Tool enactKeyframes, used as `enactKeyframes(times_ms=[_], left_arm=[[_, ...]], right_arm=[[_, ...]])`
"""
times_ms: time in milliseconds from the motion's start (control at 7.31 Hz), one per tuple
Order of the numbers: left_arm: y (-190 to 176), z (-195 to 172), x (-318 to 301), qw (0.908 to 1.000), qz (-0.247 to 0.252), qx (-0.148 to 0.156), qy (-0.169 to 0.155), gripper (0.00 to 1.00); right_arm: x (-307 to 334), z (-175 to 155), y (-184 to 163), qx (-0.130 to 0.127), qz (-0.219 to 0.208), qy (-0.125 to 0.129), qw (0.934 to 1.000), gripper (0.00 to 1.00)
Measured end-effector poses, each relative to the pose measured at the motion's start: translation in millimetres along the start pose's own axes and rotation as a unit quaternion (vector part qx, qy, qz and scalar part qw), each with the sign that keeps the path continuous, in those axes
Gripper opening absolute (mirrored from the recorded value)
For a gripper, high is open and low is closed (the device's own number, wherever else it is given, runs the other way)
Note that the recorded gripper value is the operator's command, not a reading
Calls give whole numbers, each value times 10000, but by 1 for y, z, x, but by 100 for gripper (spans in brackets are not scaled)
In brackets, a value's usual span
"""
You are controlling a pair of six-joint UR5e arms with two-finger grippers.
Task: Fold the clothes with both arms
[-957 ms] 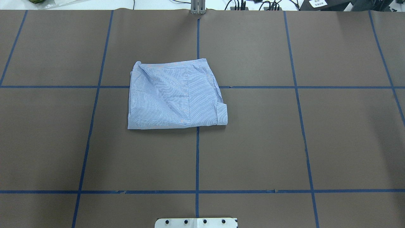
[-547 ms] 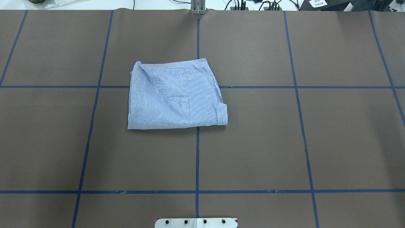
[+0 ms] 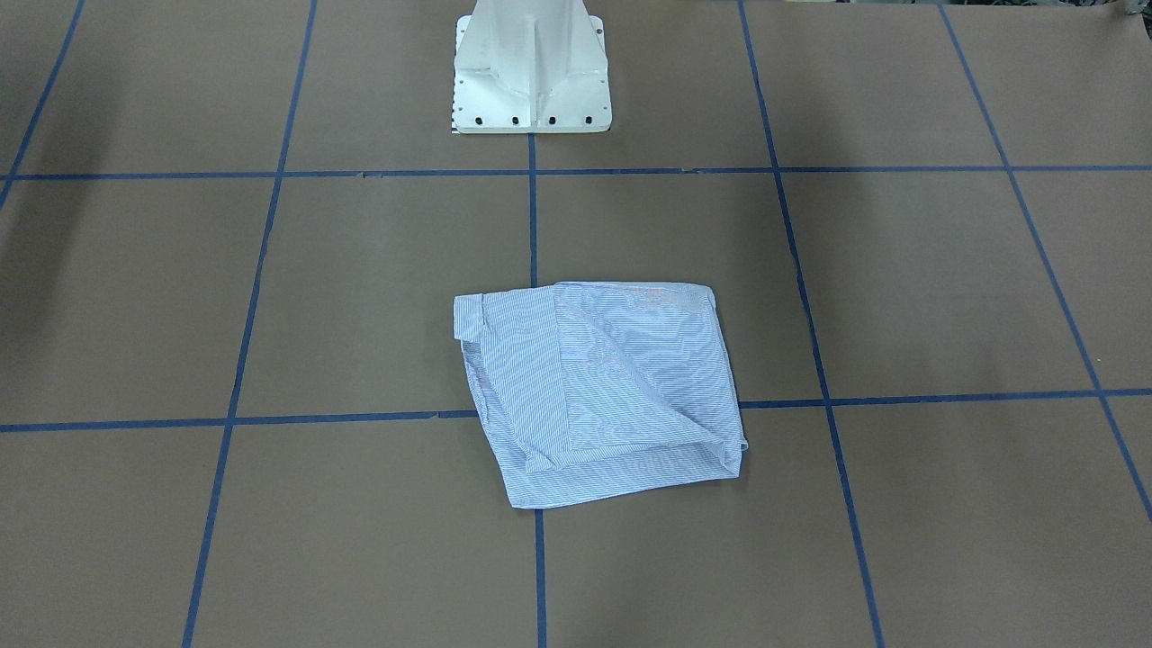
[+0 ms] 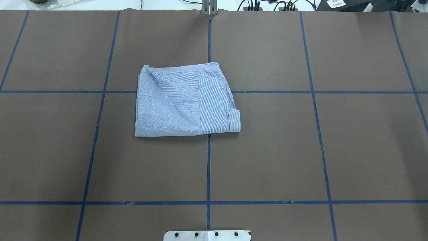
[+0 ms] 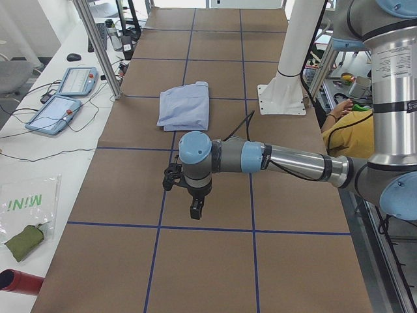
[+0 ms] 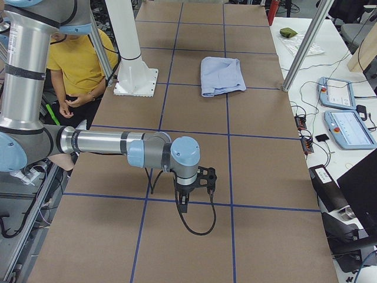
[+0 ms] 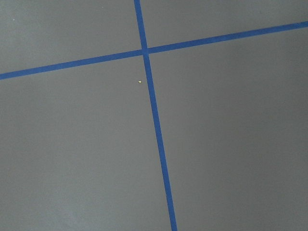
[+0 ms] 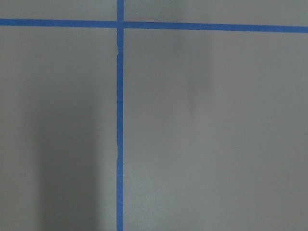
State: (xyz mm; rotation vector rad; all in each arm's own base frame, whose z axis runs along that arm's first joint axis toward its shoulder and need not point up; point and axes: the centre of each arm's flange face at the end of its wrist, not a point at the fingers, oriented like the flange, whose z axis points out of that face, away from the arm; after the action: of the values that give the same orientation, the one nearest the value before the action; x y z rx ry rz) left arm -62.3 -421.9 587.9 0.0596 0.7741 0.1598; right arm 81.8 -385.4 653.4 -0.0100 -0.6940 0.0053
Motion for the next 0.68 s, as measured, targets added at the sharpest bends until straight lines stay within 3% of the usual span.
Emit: enactKeyframes(times_ms=[684], left_arm=[[1, 4, -4, 10000, -42, -42, 13, 100]], right_arm=[[-1, -2, -1, 22, -40, -5, 10000, 100]])
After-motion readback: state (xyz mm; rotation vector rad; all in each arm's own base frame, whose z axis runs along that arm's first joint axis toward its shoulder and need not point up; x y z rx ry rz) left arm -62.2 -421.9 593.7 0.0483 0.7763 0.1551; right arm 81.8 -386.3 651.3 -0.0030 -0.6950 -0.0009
